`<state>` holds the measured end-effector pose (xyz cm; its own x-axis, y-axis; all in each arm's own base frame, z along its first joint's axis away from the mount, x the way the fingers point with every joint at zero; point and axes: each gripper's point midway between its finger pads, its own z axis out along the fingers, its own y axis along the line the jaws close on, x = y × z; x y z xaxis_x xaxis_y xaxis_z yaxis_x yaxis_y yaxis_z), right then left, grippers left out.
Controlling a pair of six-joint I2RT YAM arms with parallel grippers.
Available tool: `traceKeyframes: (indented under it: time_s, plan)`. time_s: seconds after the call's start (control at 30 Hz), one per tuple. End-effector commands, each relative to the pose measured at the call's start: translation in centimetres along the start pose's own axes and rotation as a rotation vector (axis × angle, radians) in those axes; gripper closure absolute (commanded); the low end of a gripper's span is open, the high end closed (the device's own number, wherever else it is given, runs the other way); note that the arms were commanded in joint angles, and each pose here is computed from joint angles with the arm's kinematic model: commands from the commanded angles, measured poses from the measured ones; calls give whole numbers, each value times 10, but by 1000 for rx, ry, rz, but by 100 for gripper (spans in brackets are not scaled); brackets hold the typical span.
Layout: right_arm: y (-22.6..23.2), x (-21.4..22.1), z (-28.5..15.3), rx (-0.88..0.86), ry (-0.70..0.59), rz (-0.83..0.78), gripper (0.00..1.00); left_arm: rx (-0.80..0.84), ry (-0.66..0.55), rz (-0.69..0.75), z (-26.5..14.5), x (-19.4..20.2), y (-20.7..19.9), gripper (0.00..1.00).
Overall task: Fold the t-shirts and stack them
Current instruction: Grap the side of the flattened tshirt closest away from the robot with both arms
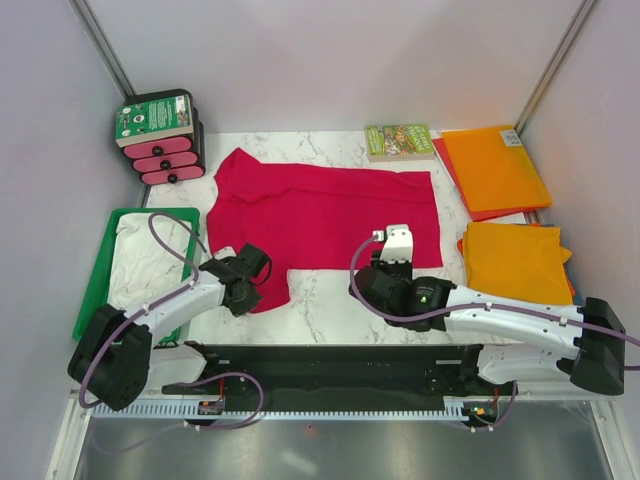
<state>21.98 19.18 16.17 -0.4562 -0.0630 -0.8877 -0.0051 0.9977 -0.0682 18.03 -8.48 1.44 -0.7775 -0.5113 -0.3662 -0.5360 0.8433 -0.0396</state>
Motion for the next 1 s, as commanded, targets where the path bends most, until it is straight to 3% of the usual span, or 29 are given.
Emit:
traceKeyframes:
  time_s: [0.0, 0.13, 0.27, 0.3, 0.47, 0.97]
  plan:
    - [-21, -1, 7, 51, 7, 117, 59, 64, 1, 81, -12, 2, 3, 98]
    - [-47, 7, 24, 119, 52, 202, 57, 175, -83, 74, -34, -15, -7, 98]
    - [-55, 19, 41, 135, 122, 254, 30, 210, -112, 65, -44, -22, -9, 98]
    - [-57, 21, 45, 142, 136, 267, 29, 202, -108, 57, -44, -21, -9, 98]
    - [-69, 38, 68, 230, 203, 300, 37, 191, -95, 46, -41, -18, -7, 98]
    - [-122, 75, 111, 406, 337, 401, 41, 193, -108, 37, -43, -20, -5, 98]
